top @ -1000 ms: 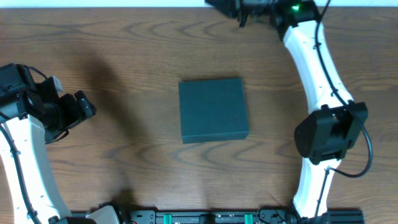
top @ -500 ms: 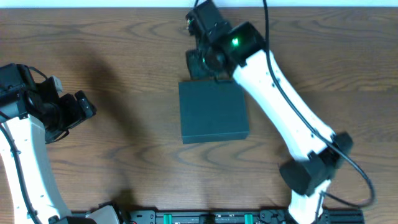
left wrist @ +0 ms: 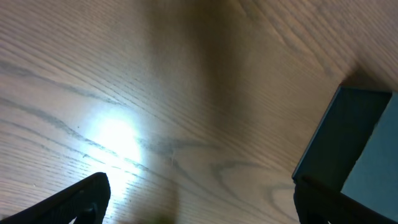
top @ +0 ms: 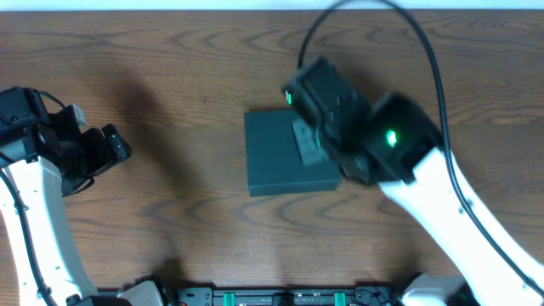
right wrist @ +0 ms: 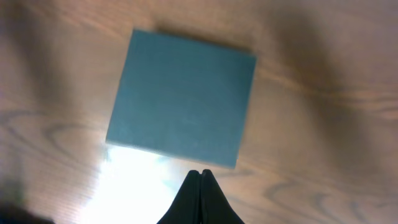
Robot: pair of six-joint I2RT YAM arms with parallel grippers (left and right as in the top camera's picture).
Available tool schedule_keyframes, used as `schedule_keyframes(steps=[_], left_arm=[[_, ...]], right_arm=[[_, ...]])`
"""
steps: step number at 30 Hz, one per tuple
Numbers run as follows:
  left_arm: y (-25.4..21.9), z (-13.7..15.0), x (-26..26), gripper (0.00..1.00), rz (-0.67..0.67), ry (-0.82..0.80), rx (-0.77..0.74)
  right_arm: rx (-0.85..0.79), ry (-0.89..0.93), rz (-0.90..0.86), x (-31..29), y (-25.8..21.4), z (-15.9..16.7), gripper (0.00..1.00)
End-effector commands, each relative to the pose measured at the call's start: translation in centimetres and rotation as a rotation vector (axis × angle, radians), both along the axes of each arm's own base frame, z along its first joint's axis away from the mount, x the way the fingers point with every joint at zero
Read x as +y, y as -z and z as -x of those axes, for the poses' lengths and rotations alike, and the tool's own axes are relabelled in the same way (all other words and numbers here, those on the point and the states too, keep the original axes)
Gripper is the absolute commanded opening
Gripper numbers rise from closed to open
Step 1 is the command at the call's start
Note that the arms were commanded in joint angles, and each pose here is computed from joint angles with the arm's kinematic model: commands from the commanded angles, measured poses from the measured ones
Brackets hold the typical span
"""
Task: Pack container
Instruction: 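Press the closed lid down with the right gripper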
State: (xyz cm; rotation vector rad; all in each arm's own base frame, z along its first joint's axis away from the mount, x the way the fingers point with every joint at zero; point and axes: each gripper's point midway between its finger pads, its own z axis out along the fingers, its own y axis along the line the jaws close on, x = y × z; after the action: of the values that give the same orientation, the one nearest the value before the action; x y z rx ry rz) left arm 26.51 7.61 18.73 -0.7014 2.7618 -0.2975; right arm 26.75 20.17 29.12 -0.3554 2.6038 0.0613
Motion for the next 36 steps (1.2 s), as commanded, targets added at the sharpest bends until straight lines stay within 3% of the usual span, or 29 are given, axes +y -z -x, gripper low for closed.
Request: schedule_keyframes(steps=[1,9,13,24,36], left_arm=[[0.0,0.1,0.3,0.95,-0.014,0.004,0.005],[0.0,0.1,0.3,0.95,-0.014,0.004,0.005],[0.0,0.1,0.3,0.95,-0.014,0.004,0.005],[0.0,0.1,0.3,0.95,-0.014,0.004,0.005],[0.0,0.1,0.3,0.95,-0.014,0.004,0.005]], right_arm=[[0.007,0.047,-0.017,-0.8,2.6,2.7,0.02],[0.128,-0.025,-0.106,0.4,12.9,8.2,0.01],[0.193,-0.027,-0.103,1.1,17.3,9.4,0.01],[0.228,0.003,-0.140,5.1,23.7,7.2,0.01],[0.160,0.168,-0.165,4.4,28.5,0.2,0.01]])
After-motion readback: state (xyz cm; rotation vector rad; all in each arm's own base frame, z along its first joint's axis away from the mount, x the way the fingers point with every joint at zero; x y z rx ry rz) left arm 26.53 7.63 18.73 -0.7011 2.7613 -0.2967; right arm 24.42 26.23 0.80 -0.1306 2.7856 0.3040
